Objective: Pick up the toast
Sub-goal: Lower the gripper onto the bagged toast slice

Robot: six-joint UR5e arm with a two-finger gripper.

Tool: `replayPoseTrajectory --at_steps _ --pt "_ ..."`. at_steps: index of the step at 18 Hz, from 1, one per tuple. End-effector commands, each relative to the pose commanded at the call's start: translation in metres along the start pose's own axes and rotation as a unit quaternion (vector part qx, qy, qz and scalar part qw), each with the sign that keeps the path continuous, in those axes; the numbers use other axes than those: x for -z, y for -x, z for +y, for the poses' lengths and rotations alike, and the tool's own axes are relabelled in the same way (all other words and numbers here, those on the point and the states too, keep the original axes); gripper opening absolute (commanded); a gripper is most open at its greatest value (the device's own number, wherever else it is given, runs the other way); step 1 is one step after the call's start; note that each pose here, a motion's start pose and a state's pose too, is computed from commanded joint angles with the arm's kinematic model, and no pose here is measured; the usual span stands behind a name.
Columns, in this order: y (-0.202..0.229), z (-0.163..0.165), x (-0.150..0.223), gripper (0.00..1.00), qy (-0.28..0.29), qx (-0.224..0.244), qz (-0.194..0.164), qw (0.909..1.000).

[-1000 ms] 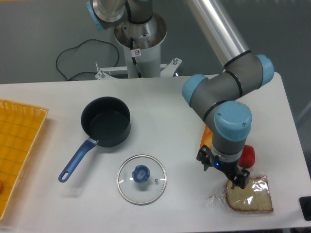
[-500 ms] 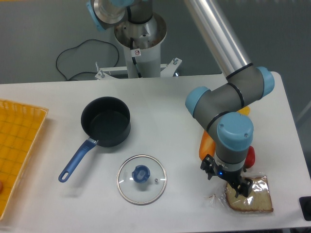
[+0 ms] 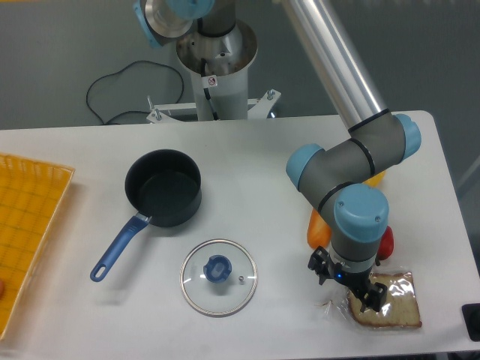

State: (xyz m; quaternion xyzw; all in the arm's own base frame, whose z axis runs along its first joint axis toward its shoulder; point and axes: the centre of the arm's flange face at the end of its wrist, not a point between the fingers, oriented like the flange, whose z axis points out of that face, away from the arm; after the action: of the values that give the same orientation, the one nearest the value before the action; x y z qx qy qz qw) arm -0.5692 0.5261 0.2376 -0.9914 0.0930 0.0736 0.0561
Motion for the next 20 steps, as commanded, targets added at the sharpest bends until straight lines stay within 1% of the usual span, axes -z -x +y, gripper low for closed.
replayPoseTrajectory --at_steps 5,12,20 --pt "-0.001 -0.001 -0.012 0.96 -0.009 -0.002 0.007 0.9999" --pt "-0.003 -0.003 -0.028 0.96 -0.009 -0.004 0.007 0.9999" --pt "-0.006 -0.006 -0.04 0.93 -0.007 -0.007 0.013 0.9999"
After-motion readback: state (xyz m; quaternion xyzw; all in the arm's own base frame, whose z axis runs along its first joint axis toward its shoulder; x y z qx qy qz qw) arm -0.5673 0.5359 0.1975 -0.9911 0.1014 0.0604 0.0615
